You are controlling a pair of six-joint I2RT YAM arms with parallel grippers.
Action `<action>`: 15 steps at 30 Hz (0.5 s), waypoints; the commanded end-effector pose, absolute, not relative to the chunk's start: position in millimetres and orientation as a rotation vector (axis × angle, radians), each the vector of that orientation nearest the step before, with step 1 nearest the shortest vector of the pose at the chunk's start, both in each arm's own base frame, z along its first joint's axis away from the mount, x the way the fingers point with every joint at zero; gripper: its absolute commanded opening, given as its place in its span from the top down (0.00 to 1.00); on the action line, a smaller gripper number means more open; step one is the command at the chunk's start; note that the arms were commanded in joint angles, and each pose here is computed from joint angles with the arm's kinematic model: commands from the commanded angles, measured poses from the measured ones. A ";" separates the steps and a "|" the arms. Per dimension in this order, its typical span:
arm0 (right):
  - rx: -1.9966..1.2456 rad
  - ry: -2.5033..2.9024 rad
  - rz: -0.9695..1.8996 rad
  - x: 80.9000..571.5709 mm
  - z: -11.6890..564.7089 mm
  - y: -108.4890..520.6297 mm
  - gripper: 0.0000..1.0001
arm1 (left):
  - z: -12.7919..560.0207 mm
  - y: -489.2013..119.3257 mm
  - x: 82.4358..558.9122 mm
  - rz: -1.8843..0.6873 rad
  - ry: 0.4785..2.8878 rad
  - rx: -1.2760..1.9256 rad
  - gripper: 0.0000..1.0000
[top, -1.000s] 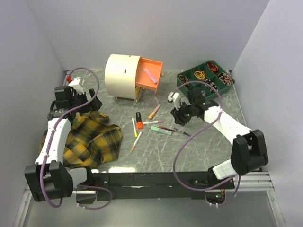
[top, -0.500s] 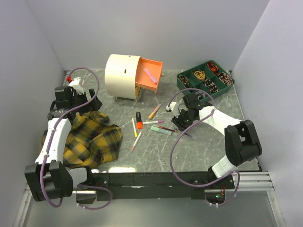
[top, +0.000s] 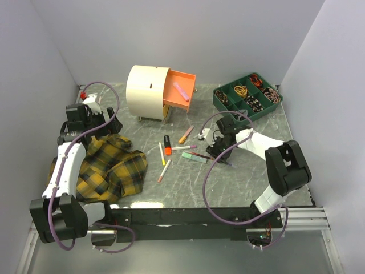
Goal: Sort the stationery into containers
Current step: Pick up the pen from the center of the board.
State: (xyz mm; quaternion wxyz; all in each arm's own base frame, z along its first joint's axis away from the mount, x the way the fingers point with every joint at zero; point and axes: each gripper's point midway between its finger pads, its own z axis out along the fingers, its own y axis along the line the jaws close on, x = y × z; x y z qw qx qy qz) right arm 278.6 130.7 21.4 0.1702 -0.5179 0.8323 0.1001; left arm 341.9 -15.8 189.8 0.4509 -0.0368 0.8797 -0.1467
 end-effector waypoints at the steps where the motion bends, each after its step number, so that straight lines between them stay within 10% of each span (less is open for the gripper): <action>1: -1.488 2.365 0.210 280.8 15.4 129.5 0.53 | 192.5 -12.9 347.0 -0.348 2.159 -0.089 0.01; 10: -1.506 2.392 0.184 275.5 12.8 130.5 0.93 | 189.6 -14.2 348.0 -0.360 2.164 -0.091 0.00; 15: -1.502 2.300 0.232 280.5 75.2 143.5 0.99 | 197.5 -16.2 352.2 -0.373 2.138 -0.076 0.00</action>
